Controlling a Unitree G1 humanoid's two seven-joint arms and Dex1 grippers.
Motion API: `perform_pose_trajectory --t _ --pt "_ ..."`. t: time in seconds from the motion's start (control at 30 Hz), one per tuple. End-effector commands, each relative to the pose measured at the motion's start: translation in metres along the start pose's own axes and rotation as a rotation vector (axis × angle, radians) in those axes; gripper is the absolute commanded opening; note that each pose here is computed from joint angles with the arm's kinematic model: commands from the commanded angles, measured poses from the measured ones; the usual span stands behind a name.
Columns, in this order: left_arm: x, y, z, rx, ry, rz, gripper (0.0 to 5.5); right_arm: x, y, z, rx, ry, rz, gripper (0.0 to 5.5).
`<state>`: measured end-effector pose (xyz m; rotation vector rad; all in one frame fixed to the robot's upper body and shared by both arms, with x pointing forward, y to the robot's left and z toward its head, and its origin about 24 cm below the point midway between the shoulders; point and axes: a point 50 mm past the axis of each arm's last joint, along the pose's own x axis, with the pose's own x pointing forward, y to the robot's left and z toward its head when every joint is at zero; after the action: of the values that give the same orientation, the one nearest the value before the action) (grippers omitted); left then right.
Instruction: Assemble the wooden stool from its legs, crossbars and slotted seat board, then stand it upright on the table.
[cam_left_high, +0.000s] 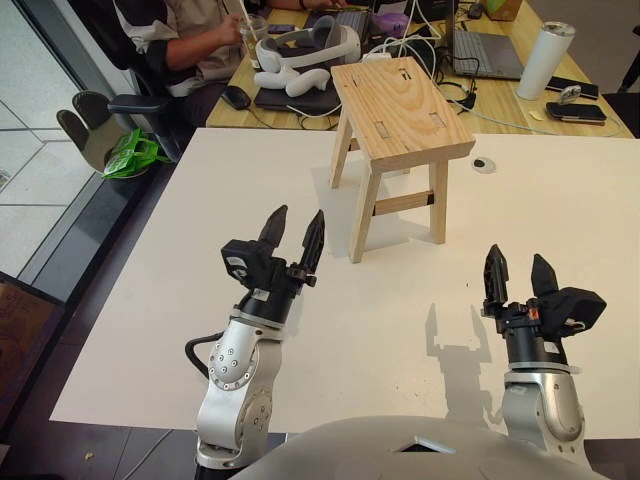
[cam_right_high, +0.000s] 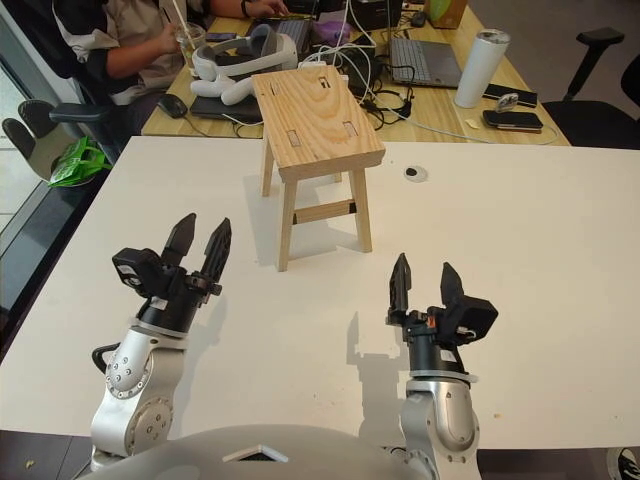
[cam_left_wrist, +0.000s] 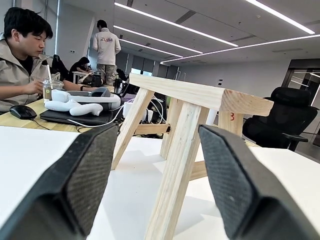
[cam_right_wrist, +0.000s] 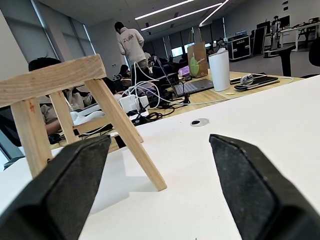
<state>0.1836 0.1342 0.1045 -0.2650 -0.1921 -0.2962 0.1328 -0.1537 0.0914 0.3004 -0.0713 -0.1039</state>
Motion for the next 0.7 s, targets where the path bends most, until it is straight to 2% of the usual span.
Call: perform_pose_trajectory --t 0.03,0.3,0.43,0.57,0.7 --pt "0.007 0.005 -0.006 -0.019 0.036 0.002 2.95 0.006 -0.001 -0.001 -0.024 -0.022 -0.028 3.65" --pt "0.025 0.002 -0.021 0.117 0.170 -0.033 2.95 0.007 0.000 0.006 -0.260 -0.052 -0.088 3.65" --pt "0.027 0.004 -0.022 0.129 0.172 0.003 2.95 0.016 0.009 0.013 -0.390 -0.087 -0.047 3.65" --pt "0.024 0.015 -0.013 0.115 0.114 0.151 2.95 0.027 0.022 0.006 -0.359 -0.053 0.121 3.65" --pt "0.021 0.013 -0.014 0.128 0.120 0.194 2.95 0.035 0.020 0.001 -0.333 -0.039 0.157 3.65"
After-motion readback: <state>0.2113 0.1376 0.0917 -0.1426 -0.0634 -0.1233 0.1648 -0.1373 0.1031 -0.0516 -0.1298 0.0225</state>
